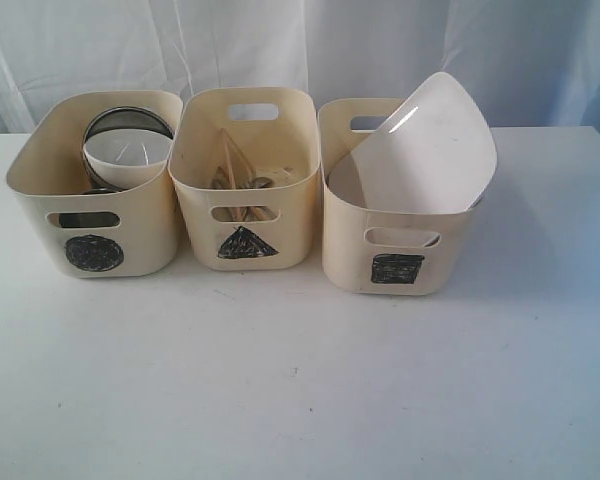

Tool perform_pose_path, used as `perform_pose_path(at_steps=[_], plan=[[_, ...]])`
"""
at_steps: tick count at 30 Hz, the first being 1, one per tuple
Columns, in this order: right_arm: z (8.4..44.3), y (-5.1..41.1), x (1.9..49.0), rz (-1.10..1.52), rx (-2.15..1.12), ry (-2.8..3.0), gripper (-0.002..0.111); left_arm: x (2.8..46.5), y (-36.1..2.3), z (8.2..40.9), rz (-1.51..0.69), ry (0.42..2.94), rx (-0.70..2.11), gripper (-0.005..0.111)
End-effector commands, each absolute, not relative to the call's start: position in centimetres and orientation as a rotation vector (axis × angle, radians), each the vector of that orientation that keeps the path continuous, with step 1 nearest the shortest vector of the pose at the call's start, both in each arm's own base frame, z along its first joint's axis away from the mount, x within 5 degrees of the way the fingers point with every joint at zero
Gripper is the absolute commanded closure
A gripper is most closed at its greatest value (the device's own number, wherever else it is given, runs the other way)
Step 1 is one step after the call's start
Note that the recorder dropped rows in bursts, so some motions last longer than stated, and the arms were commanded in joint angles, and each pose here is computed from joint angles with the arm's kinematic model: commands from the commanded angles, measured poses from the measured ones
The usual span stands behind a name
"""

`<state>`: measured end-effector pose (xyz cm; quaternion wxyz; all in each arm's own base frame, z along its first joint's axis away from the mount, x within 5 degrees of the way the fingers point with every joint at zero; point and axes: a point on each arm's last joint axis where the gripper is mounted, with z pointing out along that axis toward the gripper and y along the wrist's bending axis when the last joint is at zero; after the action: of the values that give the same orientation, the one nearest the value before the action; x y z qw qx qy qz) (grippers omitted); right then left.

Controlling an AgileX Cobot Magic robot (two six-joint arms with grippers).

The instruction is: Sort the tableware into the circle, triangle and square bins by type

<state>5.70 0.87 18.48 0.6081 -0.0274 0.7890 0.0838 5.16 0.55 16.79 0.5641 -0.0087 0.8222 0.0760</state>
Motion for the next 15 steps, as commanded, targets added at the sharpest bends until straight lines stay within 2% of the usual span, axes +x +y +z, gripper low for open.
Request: perform_pose_path(at_steps=[1, 15], plan=[[18.42, 0.87, 5.66, 0.181, -0.082, 1.822, 0.108, 5.17, 0.48, 16.67, 0.163, 1.932, -0.024, 0.107], [18.29, 0.82, 5.63, 0.034, -0.263, 1.816, 0.108, 5.17, 0.48, 16.67, 0.163, 1.932, -0.024, 0.107]])
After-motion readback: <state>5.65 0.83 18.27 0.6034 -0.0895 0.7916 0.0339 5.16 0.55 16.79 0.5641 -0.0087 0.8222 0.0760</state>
